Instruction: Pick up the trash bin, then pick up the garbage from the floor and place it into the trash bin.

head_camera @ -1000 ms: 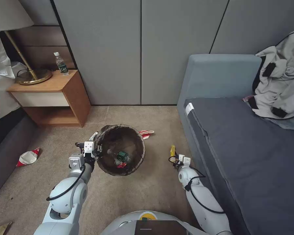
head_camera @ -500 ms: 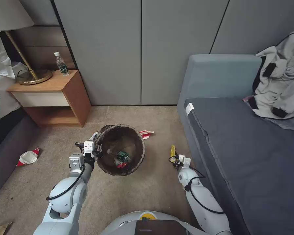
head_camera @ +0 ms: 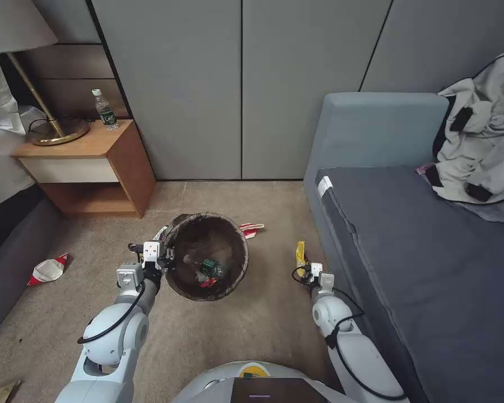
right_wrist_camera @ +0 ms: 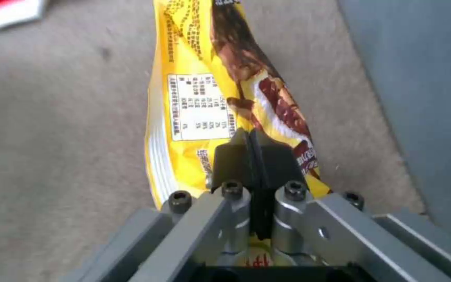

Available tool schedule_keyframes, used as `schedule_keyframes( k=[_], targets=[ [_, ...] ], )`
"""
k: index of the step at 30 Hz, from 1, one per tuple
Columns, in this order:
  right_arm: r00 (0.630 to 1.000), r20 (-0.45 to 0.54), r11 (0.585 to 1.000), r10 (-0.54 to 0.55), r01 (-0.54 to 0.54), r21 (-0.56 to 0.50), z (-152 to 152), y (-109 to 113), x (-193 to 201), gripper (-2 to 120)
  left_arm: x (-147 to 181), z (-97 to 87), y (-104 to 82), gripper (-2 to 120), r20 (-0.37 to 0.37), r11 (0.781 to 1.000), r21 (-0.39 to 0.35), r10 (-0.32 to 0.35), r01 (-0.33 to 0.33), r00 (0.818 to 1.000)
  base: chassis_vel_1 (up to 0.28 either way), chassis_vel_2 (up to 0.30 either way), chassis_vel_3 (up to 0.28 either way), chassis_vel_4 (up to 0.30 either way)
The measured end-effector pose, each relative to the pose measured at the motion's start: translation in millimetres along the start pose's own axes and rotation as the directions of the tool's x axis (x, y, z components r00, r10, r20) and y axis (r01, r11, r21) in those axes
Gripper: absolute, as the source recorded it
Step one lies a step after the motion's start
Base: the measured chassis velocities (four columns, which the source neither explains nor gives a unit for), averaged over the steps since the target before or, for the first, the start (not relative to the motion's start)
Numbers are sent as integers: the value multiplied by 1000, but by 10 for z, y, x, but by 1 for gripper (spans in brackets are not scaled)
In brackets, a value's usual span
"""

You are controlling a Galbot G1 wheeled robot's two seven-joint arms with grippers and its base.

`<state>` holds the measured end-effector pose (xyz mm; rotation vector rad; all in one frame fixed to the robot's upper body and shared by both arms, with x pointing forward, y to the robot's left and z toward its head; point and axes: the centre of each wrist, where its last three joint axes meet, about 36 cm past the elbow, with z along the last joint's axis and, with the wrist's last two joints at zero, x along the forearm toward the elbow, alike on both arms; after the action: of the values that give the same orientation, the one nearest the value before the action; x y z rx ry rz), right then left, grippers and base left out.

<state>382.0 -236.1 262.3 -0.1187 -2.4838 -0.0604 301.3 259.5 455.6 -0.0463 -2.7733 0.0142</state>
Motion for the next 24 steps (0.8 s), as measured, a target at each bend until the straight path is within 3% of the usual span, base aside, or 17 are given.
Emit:
schedule_keyframes(
  k=[15,24],
  targets=[
    [978,181,994,-104,106,0,-584,149,647,0,-5,10,2,3,-1,1000,4,-3,3,1000,0,0,0,0],
    [936,291,978,-198,210,-8,-1032,203,1148,0,-32,39,-14,3,-10,1000,4,-3,3,1000,0,0,0,0]
  ],
)
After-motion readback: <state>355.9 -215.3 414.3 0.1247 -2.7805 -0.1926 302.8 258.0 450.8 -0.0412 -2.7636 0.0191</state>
